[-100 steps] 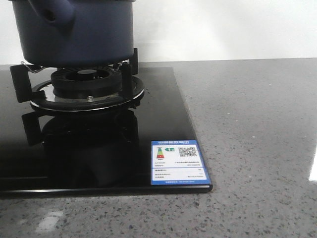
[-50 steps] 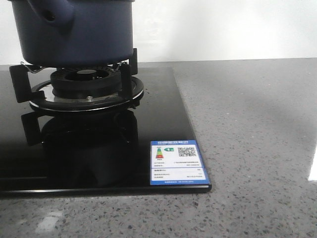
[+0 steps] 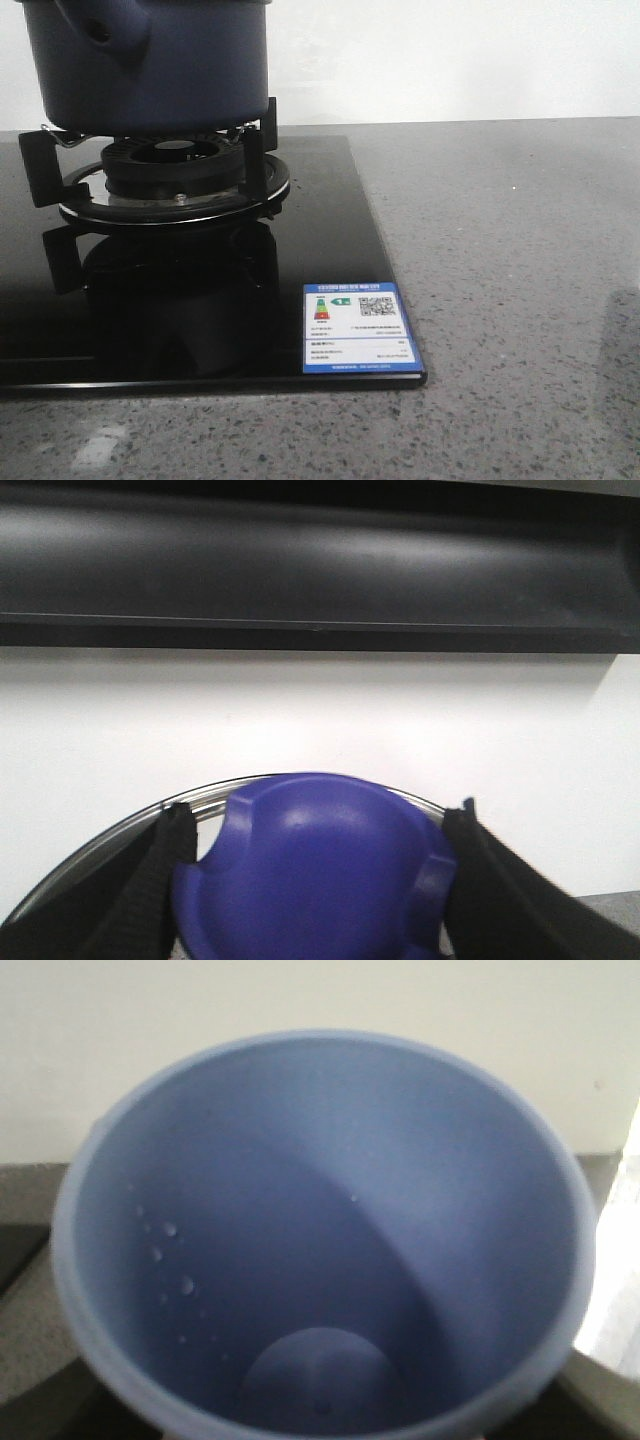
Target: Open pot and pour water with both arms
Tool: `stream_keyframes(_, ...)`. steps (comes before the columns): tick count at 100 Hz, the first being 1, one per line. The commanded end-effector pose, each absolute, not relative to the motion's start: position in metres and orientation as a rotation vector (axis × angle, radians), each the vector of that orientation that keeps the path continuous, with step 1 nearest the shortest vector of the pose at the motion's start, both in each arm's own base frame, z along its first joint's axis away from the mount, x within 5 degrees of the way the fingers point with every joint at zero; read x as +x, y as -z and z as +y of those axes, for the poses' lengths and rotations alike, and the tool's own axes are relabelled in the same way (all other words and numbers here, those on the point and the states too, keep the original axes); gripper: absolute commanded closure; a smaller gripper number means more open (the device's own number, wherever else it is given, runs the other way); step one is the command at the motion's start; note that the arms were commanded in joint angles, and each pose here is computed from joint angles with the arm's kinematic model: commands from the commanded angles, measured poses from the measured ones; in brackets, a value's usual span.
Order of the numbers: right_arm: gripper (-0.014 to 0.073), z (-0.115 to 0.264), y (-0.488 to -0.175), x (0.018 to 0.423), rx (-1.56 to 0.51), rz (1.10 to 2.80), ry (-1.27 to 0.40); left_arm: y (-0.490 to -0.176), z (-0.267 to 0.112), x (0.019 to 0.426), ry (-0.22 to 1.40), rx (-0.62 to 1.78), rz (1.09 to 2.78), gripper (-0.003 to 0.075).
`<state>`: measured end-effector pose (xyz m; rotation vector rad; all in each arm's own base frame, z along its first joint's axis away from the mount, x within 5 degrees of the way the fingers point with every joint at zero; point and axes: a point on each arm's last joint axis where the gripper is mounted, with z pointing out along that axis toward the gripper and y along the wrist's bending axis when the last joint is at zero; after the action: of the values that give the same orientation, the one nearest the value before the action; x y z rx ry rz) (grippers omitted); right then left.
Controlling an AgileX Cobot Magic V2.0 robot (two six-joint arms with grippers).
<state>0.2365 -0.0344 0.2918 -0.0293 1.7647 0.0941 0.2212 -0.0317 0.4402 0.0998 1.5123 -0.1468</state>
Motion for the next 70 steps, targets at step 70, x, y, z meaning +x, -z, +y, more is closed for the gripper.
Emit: stream_keyframes(70, 0.0256, -0.035, -0.241, 0.268, -0.173, 1.819, -0.208, -0.464, -0.026, 0.213, 0.127, 0.055, 1.374, 0.0364)
